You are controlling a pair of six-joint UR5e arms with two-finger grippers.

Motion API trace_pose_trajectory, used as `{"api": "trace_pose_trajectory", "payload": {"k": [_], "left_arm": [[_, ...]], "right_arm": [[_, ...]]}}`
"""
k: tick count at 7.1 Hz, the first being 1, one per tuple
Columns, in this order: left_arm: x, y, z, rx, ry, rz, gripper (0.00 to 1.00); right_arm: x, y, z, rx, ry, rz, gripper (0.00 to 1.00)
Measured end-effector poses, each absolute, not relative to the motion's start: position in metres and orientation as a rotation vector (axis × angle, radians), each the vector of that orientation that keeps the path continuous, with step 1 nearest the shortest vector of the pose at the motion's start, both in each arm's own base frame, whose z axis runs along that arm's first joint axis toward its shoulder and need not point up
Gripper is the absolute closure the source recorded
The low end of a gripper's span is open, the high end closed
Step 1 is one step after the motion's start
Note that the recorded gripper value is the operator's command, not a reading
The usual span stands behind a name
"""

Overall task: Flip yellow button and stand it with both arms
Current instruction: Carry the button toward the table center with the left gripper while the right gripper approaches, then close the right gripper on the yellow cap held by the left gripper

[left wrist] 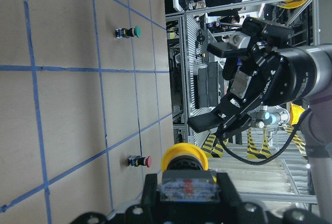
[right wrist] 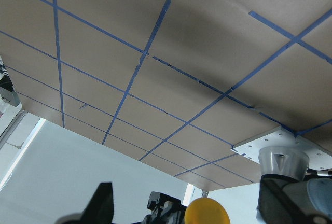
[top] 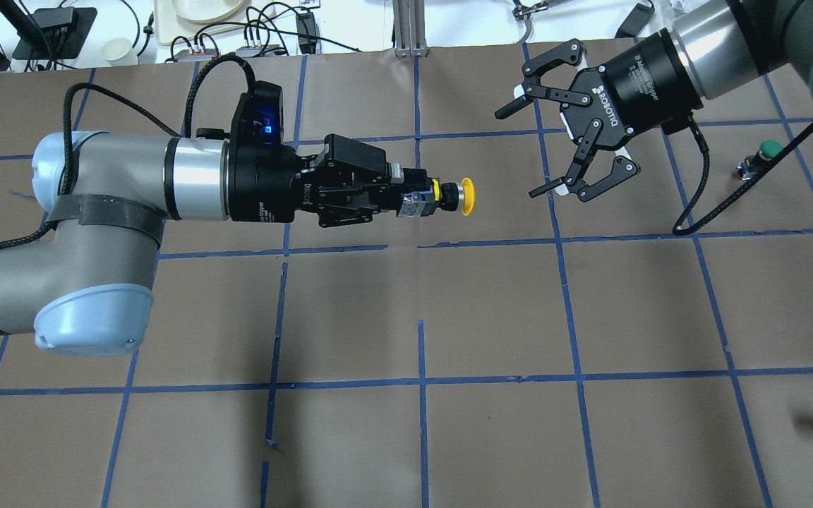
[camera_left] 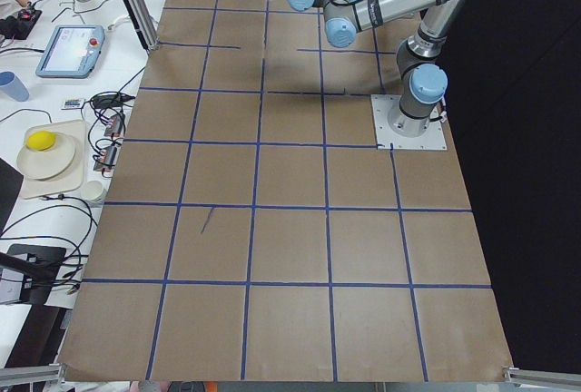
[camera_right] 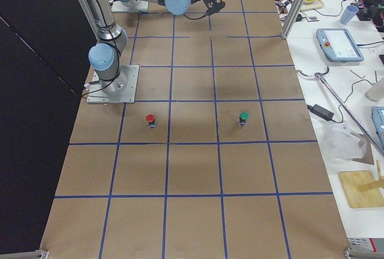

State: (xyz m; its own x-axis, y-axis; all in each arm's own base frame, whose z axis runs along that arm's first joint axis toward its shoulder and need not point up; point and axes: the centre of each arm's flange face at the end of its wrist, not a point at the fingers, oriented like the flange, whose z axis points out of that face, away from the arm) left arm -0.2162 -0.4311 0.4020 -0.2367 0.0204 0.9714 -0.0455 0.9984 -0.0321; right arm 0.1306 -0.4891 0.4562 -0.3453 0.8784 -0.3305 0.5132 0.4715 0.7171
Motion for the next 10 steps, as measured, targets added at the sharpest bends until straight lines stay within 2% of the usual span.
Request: {"api": "trace_pose_trajectory", "payload": {"k": [3, 6, 7, 9, 10], "left_arm": [[-0.218, -0.433, 0.404, 0.040, -1.766, 0.041, 0.98], [-0.218, -0.435, 0.403, 0.035, -1.759, 0.046, 0.98], [-0.218, -0.435, 0.403, 0.032, -1.760, 0.048, 0.98], [-0.218, -0.435, 0.404, 0.029, -1.762, 0.052, 0.98], [-0.218, -0.434, 0.404, 0.029, -1.764, 0.053, 0.98]], "right_arm": [[0.147, -0.465, 0.471, 1.140, 1.989, 0.726, 0.00], [0.158, -0.468, 0.461, 1.118, 1.900, 0.779, 0.00], [0.159, -0.468, 0.457, 1.120, 1.886, 0.792, 0.03], [0.160, -0.468, 0.442, 1.138, 1.848, 0.834, 0.19], [0.161, -0.467, 0.439, 1.143, 1.833, 0.845, 0.19]]}}
